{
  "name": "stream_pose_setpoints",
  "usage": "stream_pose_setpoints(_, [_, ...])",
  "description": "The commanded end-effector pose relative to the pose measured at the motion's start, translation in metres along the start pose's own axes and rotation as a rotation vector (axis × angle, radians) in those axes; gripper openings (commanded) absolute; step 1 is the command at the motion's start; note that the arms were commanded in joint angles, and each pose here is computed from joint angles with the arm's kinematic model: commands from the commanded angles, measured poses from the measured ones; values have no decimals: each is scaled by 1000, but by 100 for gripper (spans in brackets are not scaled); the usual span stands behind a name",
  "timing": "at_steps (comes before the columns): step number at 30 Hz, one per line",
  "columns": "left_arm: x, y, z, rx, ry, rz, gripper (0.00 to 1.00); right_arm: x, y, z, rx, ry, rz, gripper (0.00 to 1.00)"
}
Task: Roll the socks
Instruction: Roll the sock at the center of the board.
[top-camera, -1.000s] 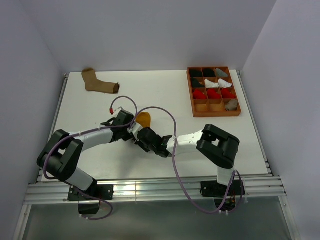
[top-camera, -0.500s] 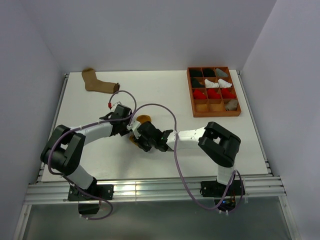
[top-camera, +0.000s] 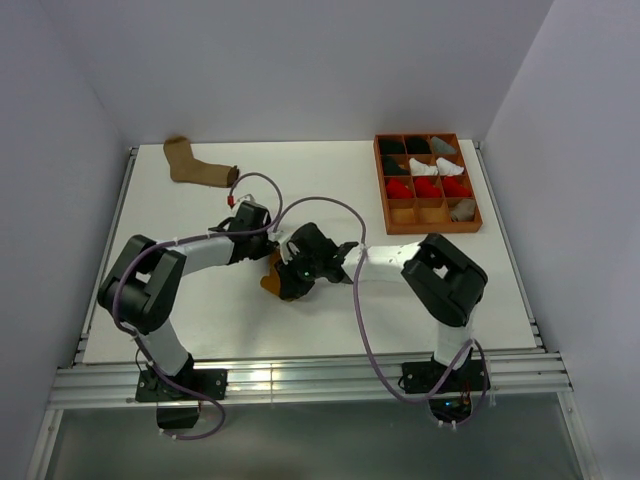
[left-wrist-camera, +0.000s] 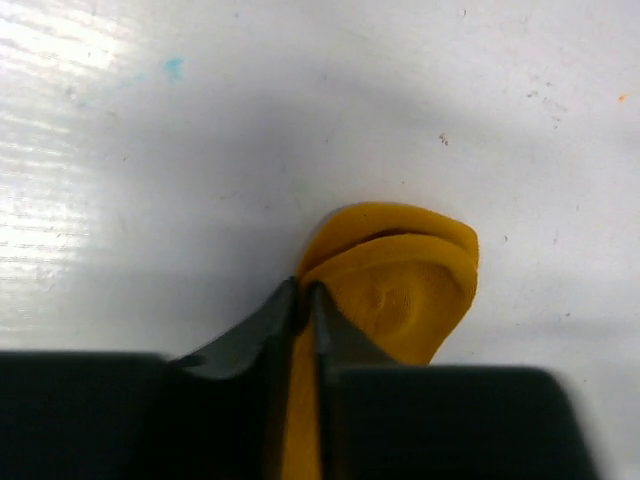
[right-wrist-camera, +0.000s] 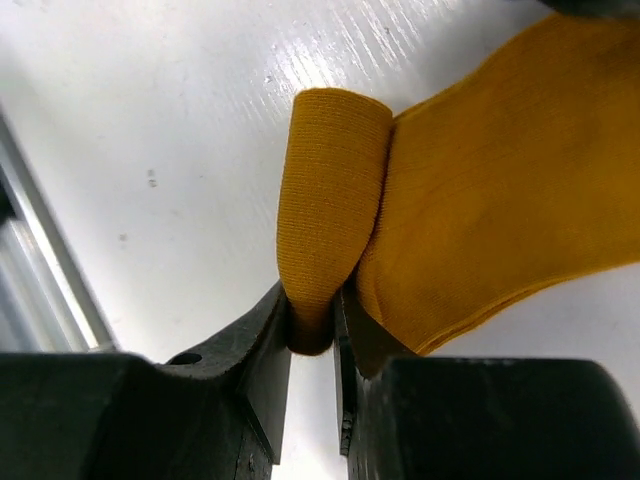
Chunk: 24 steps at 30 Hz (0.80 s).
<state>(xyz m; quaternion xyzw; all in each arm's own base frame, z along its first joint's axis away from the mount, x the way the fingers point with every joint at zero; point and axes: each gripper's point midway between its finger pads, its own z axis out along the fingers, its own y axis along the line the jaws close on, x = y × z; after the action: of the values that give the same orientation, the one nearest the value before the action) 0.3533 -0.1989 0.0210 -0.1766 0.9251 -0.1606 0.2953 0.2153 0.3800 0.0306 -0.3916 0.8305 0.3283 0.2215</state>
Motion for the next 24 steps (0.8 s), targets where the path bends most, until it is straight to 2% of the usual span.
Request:
stream_pose_setpoints(1, [30, 27, 12, -74, 101, 45, 12, -20, 10, -11, -123, -22, 108, 0])
stream_pose_setpoints(2, [33, 30, 15, -86, 106, 48, 0, -17, 13, -11, -165, -6, 132, 0])
stream_pose_setpoints(7, [33, 31, 23, -81, 107, 81, 0, -18, 12, -13, -262, 46, 286, 0])
stream_pose_setpoints(18, [12, 11, 18, 18, 18, 179, 0, -11, -6, -10, -395, 119, 566, 0])
stream_pose_setpoints(21, [4, 9, 12, 23, -16, 165, 6, -7, -12, -7, -404, 135, 625, 0])
stream_pose_setpoints(24, [-2, 9, 1, 10, -45, 135, 25, -6, -17, -5, -410, 130, 672, 0])
